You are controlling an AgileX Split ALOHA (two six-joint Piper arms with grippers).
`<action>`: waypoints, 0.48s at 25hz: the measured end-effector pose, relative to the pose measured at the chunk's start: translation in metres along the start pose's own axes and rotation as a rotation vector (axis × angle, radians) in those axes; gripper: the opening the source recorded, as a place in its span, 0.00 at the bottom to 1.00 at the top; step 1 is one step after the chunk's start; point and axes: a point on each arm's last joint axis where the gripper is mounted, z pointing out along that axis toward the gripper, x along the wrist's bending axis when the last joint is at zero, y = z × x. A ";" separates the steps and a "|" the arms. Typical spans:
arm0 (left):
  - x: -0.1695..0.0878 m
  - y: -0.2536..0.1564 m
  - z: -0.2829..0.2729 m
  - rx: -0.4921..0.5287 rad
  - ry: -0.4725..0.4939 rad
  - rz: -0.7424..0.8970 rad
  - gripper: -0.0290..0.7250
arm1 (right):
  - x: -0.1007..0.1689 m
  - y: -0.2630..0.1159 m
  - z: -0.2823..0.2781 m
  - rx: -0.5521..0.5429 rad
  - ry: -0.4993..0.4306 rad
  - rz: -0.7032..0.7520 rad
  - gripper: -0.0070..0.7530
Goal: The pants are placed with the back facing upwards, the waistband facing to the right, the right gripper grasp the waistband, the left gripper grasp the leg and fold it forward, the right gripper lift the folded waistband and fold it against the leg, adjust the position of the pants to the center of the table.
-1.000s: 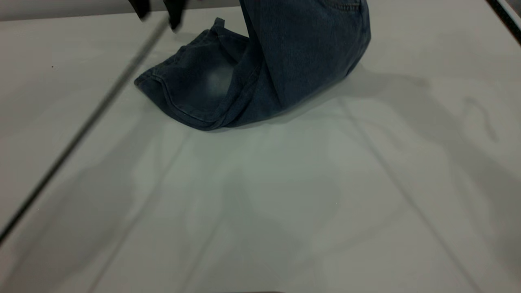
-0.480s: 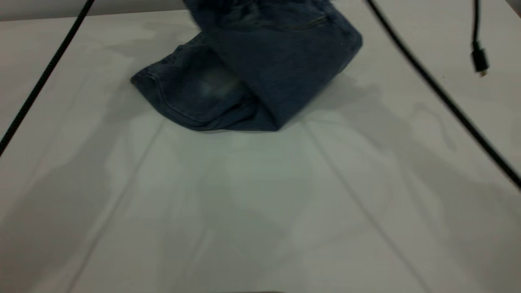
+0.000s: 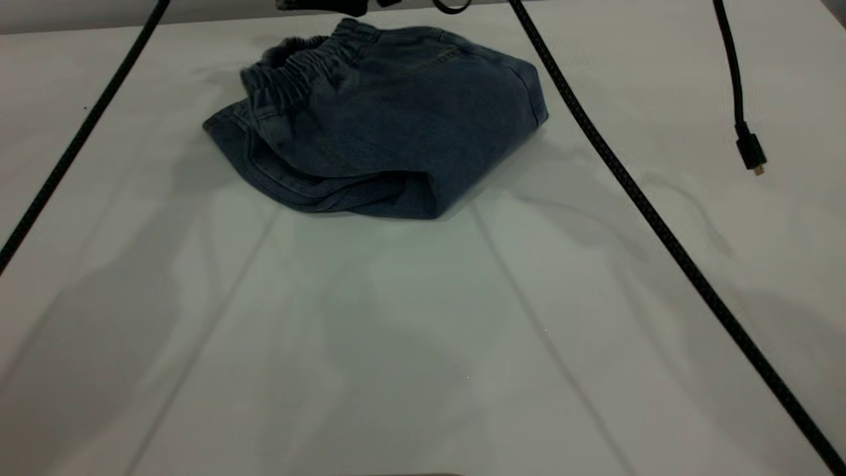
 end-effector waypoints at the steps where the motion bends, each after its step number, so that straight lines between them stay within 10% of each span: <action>1: 0.000 0.000 0.000 0.000 0.000 0.008 0.64 | 0.000 0.000 0.000 0.004 0.009 -0.003 0.80; 12: -0.034 0.002 -0.002 -0.042 -0.225 0.222 0.64 | -0.047 0.038 -0.075 0.166 -0.303 -0.118 0.76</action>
